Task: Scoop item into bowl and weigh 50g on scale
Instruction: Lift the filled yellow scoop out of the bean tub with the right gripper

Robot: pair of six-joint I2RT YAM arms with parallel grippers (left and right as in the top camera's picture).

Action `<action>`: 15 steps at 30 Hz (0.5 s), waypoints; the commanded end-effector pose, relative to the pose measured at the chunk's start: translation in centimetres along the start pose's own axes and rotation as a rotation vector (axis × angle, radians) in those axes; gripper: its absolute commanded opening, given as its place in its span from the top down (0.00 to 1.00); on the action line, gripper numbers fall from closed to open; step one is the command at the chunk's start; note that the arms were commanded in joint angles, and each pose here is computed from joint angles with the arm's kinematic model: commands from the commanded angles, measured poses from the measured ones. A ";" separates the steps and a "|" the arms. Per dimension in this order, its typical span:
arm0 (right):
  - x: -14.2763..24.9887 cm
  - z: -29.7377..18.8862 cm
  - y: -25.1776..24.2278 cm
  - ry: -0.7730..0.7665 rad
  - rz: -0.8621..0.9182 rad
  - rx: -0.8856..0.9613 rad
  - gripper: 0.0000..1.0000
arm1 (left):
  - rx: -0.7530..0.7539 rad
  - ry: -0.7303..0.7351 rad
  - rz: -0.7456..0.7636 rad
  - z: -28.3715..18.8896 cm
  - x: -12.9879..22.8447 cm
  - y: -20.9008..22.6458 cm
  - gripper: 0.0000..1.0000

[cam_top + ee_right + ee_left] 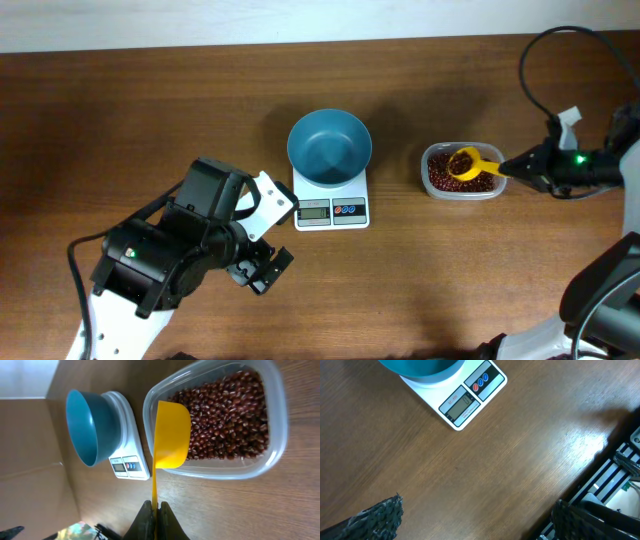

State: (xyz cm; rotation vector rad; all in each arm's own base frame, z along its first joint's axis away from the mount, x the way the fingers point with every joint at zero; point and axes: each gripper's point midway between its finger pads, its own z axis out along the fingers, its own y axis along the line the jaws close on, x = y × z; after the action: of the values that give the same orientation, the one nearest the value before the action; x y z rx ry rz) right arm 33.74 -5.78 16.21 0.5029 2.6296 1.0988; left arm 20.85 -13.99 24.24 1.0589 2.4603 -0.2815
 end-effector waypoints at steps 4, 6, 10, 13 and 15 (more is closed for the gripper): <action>-0.1 -1.4 1.4 -0.038 -0.039 -0.154 0.96 | -0.006 0.006 0.013 0.1 0.1 0.2 0.01; 0.0 -1.6 1.5 -0.042 -0.046 -0.168 0.96 | -0.006 0.006 0.013 0.1 0.1 0.2 0.01; 0.2 -2.3 1.7 -0.055 -0.037 -0.209 0.96 | -0.006 0.006 0.013 0.1 0.1 0.2 0.01; 0.0 -2.8 3.1 -0.087 -0.056 -0.302 0.96 | -0.006 0.006 0.013 0.1 0.1 0.2 0.01; 0.0 -2.9 3.9 -0.092 -0.048 -0.344 0.96 | -0.006 0.006 0.013 0.1 0.1 0.2 0.01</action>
State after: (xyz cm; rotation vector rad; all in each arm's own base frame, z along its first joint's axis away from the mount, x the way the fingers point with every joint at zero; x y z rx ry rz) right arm 32.84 -5.71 19.52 0.4468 2.4175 1.3352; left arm 20.85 -13.99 24.24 1.0588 2.4604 -0.2810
